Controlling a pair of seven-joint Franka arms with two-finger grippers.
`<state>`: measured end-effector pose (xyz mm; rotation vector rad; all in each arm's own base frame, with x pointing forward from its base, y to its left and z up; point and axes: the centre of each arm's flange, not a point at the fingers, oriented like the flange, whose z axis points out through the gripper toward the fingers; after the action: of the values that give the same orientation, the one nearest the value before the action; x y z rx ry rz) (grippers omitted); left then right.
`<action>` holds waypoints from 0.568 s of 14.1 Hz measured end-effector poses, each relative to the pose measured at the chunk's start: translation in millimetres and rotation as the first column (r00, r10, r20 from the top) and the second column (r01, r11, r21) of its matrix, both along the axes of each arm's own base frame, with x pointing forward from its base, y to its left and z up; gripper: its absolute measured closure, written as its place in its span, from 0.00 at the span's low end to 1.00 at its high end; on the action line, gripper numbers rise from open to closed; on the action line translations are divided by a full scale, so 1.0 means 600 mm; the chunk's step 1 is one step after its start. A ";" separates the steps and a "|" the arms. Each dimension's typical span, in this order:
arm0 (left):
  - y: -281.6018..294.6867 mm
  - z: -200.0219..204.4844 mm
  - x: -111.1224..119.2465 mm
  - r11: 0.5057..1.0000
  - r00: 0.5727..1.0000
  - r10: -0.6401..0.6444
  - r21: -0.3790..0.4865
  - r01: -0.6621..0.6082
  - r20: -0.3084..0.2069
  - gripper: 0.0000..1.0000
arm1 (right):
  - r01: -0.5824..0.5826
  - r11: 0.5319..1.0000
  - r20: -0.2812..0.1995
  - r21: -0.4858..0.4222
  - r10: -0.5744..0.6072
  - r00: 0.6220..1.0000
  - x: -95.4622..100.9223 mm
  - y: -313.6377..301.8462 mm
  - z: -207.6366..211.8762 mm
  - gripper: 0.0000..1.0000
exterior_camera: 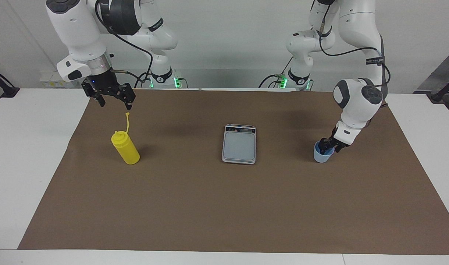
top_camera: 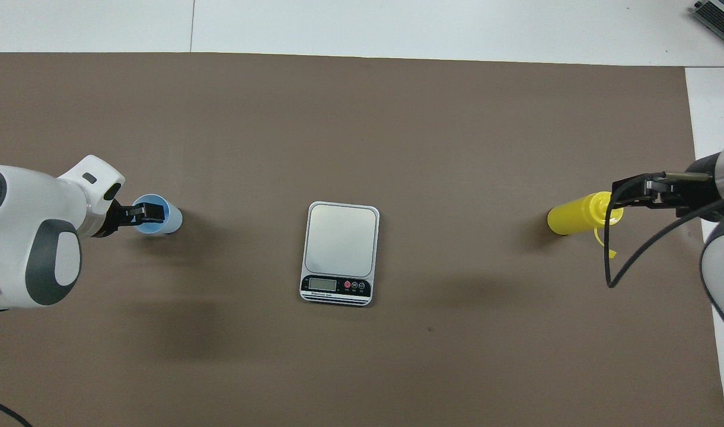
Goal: Pour seasoning into cup on scale with both arms
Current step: 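Reach the left gripper to the blue cup and grasp its rim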
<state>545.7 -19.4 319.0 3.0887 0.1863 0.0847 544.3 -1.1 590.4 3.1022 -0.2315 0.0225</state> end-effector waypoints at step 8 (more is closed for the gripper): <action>-0.012 0.103 0.054 1.000 1.000 -0.022 -0.001 0.022 -0.007 0.97 | 0.000 1.000 0.000 0.000 0.000 1.000 0.000 0.000 0.000 0.00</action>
<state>578.1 -26.3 381.1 3.0893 0.1533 0.0722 544.3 -1.1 590.4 3.1022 -0.2315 0.0225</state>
